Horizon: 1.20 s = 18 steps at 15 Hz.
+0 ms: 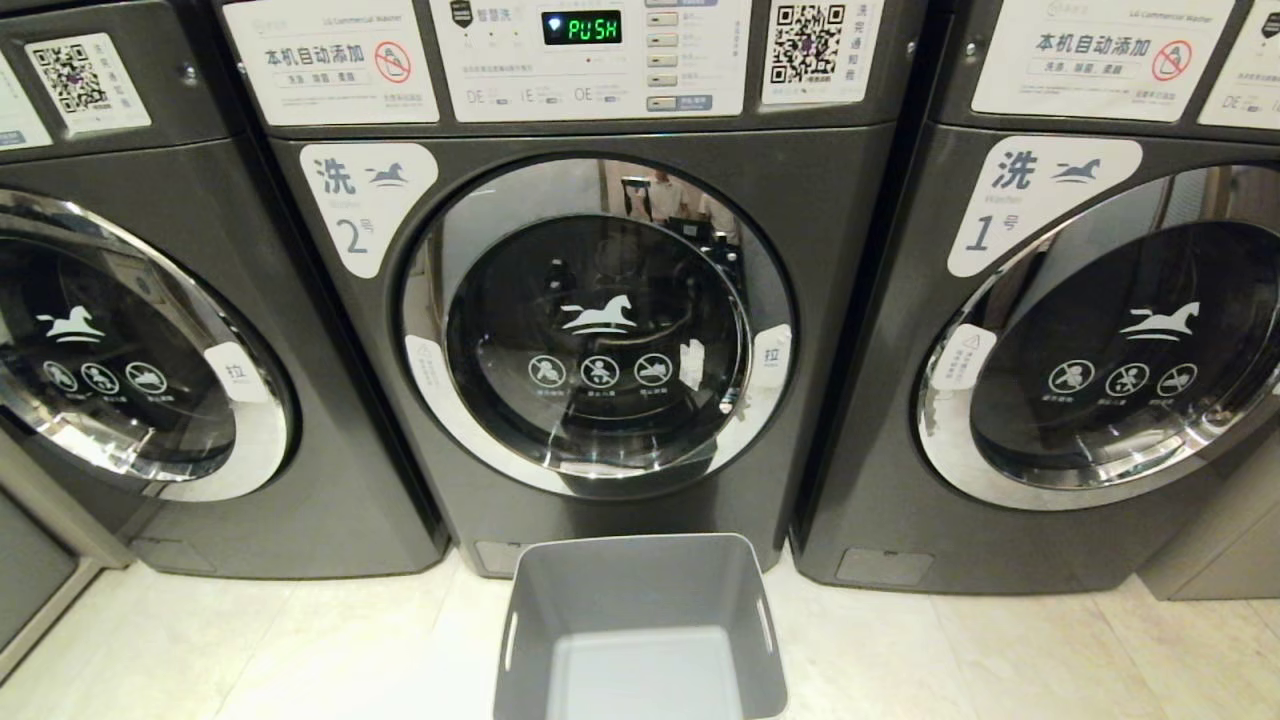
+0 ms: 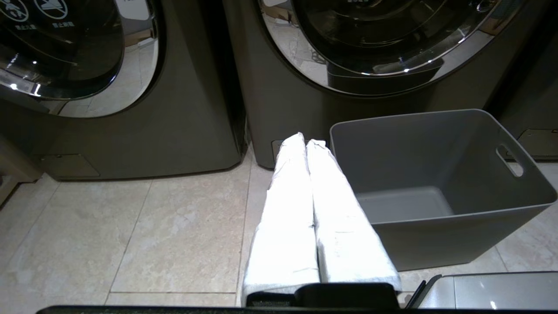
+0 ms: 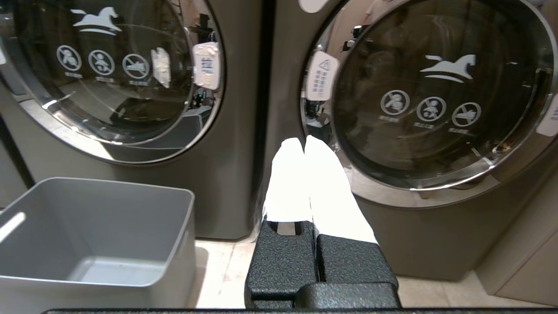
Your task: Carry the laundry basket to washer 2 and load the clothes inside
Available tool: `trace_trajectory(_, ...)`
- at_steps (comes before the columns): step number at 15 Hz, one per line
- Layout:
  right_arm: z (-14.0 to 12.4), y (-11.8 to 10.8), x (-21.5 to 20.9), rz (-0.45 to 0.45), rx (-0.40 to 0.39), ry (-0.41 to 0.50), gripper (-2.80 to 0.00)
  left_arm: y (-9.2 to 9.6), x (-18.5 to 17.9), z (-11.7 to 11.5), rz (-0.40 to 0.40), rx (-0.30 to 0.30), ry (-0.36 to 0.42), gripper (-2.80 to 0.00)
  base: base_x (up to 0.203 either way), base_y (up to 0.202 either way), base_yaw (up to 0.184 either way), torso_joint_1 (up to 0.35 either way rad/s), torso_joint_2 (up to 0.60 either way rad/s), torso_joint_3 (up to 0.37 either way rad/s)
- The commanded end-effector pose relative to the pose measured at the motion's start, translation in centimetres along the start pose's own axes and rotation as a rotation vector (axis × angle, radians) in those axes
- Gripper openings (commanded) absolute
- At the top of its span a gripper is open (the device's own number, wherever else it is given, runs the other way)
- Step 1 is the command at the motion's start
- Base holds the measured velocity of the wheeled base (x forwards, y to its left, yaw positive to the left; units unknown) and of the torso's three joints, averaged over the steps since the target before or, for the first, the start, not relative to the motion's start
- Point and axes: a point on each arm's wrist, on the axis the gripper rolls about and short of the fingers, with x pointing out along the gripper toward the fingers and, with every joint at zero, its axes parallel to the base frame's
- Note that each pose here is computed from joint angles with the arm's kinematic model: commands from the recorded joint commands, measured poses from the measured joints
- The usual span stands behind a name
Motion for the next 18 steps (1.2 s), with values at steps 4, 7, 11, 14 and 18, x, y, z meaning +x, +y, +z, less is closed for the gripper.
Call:
trace_trajectory(4, -1.14, 0.1, 0.11, 0.004, 0.002, 0.04, -2.8, 0.0, 0.0, 0.01, -0.001, 0.001, -0.001, -2.8, 0.0, -0.195, 0.001, 0.003, 0.0, 0.002)
trace_trajectory(7, -1.14, 0.1, 0.11, 0.005, 0.002, 0.04, -2.8, 0.0, -0.01, 0.0, 0.001, 0.0, -0.001, -2.8, 0.0, -0.193, 0.001, 0.003, 0.0, 0.002)
trace_trajectory(11, -1.14, 0.1, 0.11, 0.005, 0.002, 0.04, -2.8, 0.0, -0.01, -0.01, 0.001, 0.0, 0.0, -2.8, 0.0, -0.194, 0.002, 0.003, 0.0, 0.002)
trace_trajectory(14, -1.14, 0.1, 0.11, 0.005, 0.002, 0.04, -2.8, 0.0, 0.0, -0.01, 0.001, 0.0, 0.0, -2.8, 0.0, -0.196, 0.002, 0.002, 0.0, 0.001)
trace_trajectory(18, -1.14, 0.1, 0.11, 0.005, 0.002, 0.04, -2.8, 0.0, -0.01, 0.04, 0.001, 0.0, -0.001, -2.8, 0.0, -0.196, 0.001, 0.002, 0.0, 0.003)
